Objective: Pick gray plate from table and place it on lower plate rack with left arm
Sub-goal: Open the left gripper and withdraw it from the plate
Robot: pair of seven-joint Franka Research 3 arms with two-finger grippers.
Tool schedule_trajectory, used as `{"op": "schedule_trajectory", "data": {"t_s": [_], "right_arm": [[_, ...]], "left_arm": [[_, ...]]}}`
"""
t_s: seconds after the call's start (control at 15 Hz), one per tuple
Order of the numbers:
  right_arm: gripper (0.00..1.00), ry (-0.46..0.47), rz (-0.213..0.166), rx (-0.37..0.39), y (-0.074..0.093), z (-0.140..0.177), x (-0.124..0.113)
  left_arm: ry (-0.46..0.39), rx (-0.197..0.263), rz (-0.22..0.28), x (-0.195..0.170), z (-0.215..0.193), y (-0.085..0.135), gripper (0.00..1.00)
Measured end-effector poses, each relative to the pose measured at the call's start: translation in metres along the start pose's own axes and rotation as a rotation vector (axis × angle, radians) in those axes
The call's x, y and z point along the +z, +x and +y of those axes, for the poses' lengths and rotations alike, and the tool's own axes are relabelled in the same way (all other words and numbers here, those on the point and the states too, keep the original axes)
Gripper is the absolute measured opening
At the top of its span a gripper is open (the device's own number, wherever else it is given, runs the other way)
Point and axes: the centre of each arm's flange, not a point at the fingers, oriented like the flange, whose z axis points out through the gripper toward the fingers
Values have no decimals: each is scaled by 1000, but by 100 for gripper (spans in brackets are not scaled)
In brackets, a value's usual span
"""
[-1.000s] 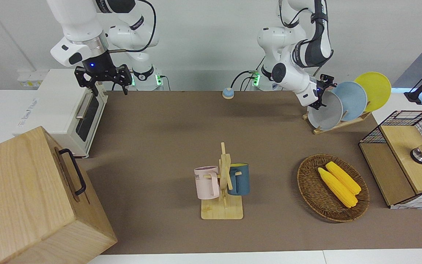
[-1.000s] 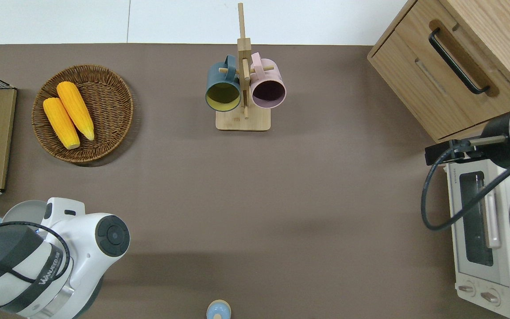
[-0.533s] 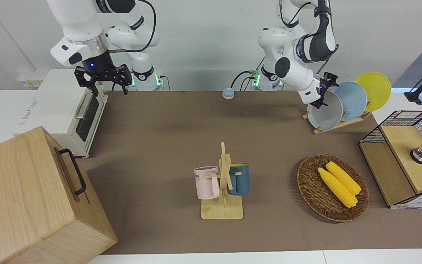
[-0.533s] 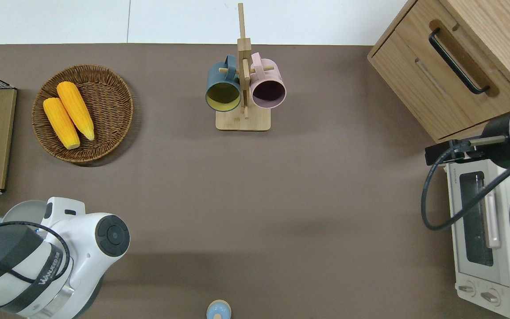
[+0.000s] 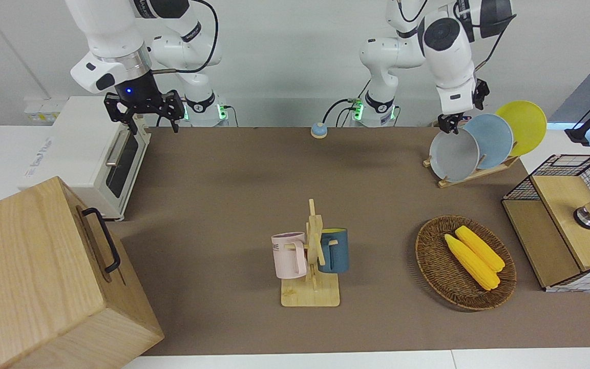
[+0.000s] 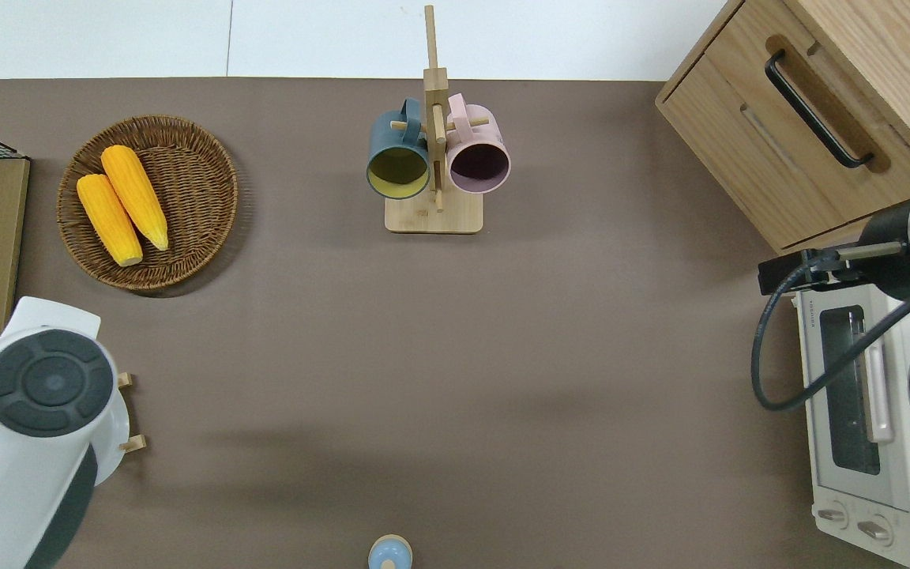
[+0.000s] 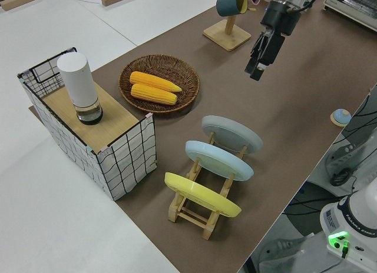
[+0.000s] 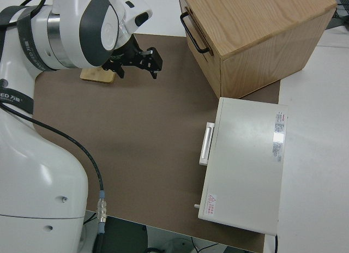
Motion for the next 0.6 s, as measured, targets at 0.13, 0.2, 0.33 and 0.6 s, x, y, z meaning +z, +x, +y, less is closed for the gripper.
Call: {"op": "schedule_trajectory", "data": {"t_s": [0.13, 0.2, 0.33, 0.6], "right_arm": [[99, 0, 0, 0, 0, 0, 0], [99, 0, 0, 0, 0, 0, 0], [99, 0, 0, 0, 0, 0, 0], [99, 0, 0, 0, 0, 0, 0]], "left_arm": [[-67, 79, -39, -23, -25, 2, 100], [-109, 111, -54, -31, -30, 1, 100], [-198, 165, -79, -42, -30, -3, 100], [-351, 249, -131, -56, -12, -15, 100]]}}
